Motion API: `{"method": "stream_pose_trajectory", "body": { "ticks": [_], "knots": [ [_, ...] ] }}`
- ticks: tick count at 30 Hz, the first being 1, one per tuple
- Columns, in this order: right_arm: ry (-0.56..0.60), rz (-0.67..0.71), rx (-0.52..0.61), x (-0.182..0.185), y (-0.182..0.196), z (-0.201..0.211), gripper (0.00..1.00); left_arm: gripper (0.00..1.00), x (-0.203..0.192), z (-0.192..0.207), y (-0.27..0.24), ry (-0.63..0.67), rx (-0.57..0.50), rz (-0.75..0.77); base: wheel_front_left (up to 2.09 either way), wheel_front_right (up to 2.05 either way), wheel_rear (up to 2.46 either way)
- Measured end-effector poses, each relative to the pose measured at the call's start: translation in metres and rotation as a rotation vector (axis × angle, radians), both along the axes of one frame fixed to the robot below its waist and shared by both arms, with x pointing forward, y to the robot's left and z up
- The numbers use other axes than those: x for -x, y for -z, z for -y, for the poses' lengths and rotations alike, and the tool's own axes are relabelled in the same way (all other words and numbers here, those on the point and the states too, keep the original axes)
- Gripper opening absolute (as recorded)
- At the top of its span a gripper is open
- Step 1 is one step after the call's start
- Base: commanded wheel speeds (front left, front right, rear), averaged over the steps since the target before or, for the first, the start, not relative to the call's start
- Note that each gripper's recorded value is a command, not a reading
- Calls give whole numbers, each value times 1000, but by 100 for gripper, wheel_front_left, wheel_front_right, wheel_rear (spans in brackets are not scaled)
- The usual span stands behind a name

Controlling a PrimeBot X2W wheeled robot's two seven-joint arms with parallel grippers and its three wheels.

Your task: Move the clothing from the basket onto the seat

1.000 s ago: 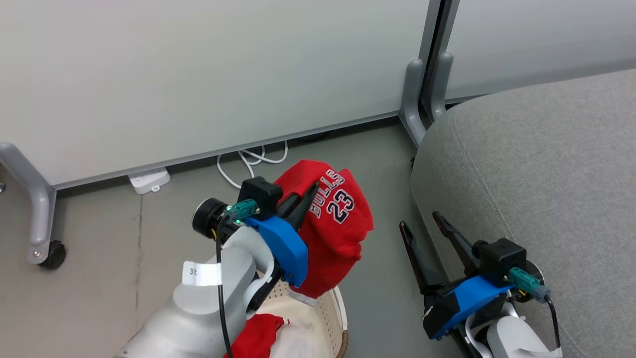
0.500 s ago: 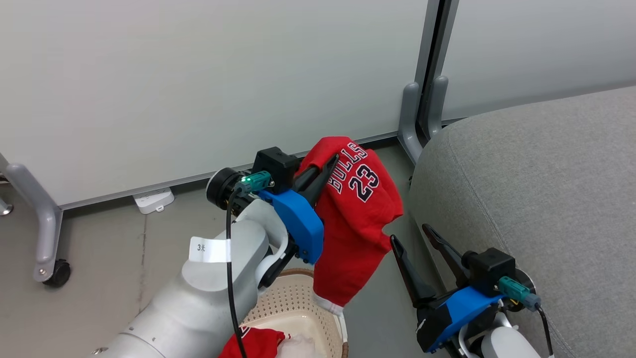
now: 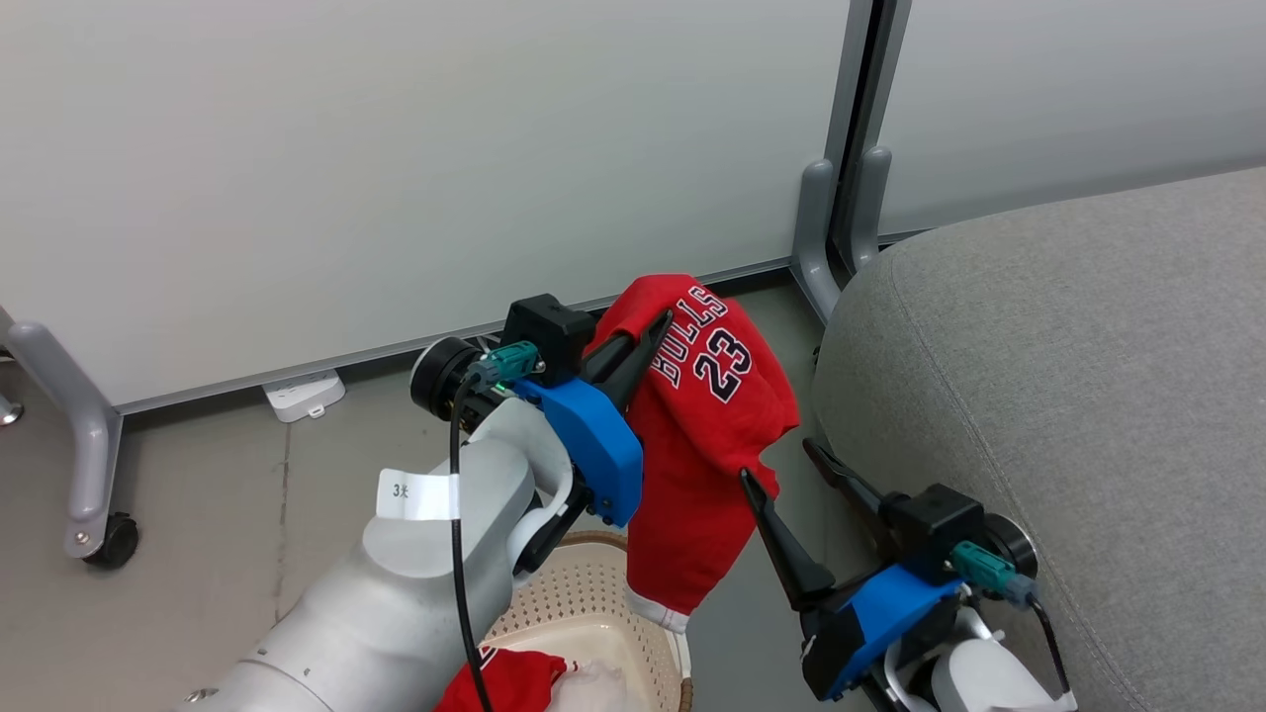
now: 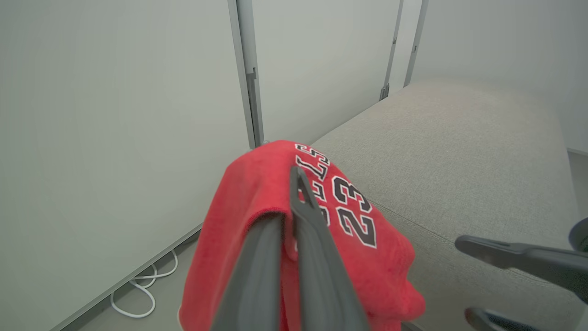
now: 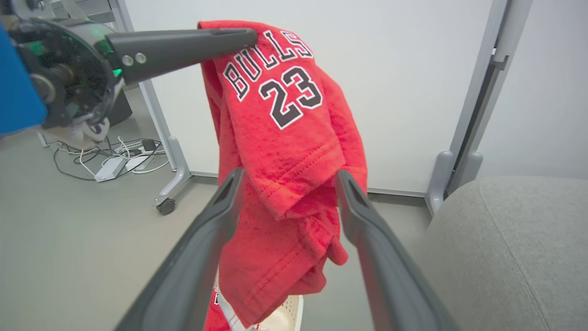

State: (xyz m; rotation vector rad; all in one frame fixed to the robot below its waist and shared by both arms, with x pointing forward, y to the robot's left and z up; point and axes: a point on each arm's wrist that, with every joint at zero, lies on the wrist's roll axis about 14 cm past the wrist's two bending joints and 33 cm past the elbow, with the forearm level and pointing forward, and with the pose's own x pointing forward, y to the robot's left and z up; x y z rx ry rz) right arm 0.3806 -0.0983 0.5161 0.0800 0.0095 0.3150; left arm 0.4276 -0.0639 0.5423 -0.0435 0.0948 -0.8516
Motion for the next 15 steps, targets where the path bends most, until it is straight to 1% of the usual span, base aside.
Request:
{"method": "stream_pose_trajectory", "body": {
  "ticks": [8, 15],
  "knots": [
    [-65, 3, 94, -13, -6, -17, 100, 0, 3, 4, 1, 10, 3, -6, 0, 0, 0],
    [-98, -42, 192, -24, 7, -23, 100, 0, 10, 9, -4, 22, 16, -7, 0, 0, 0]
  ]
}}
